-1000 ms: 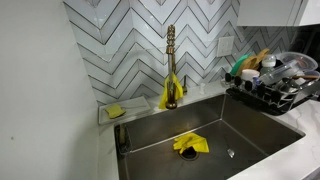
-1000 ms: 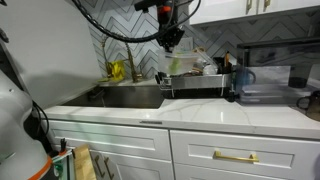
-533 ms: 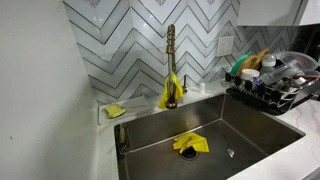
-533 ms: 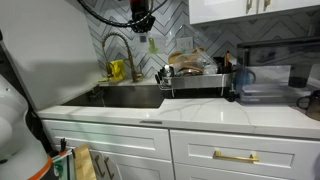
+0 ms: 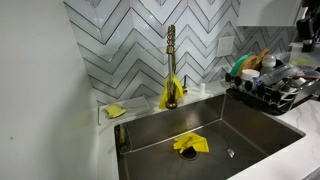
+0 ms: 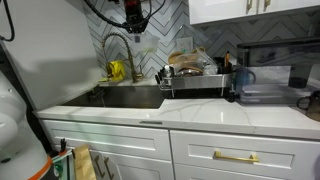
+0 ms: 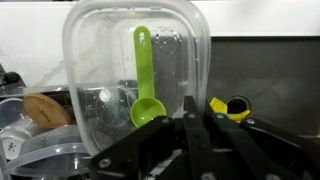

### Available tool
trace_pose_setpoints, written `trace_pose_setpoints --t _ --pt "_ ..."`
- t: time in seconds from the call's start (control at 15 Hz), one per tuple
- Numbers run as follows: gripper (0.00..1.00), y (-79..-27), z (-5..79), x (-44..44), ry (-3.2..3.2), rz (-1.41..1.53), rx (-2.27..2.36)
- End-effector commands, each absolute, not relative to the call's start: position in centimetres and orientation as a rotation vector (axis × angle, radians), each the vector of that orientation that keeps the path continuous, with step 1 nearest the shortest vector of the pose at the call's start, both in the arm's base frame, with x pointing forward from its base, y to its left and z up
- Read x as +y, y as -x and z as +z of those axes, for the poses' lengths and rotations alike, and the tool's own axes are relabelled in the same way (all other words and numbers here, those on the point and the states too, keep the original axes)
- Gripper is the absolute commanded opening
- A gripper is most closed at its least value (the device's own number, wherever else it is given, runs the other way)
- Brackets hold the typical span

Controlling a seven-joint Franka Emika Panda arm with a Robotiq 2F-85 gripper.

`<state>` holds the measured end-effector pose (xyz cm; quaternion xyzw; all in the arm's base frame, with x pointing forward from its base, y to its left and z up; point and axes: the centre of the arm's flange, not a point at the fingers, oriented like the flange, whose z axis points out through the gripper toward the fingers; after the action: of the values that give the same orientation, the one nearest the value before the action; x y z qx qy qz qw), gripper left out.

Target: Put the spoon inside the container then put the container inside the sink

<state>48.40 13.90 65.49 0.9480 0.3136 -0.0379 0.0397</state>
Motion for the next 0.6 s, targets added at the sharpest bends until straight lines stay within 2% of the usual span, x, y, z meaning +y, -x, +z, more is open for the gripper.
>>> trace_pose_setpoints --t 0.0,0.2,0.27,0.53 --pt "0.07 -48.5 65.5 13.9 -2.905 -0.116 0.962" --pt "0.07 -48.5 65.6 13.8 -2.905 -0.115 0.964" --pt "0.02 -48.5 65.6 13.8 -2.904 -0.115 0.964" --pt "0.02 -48.1 67.0 19.3 -2.795 -0.058 1.313"
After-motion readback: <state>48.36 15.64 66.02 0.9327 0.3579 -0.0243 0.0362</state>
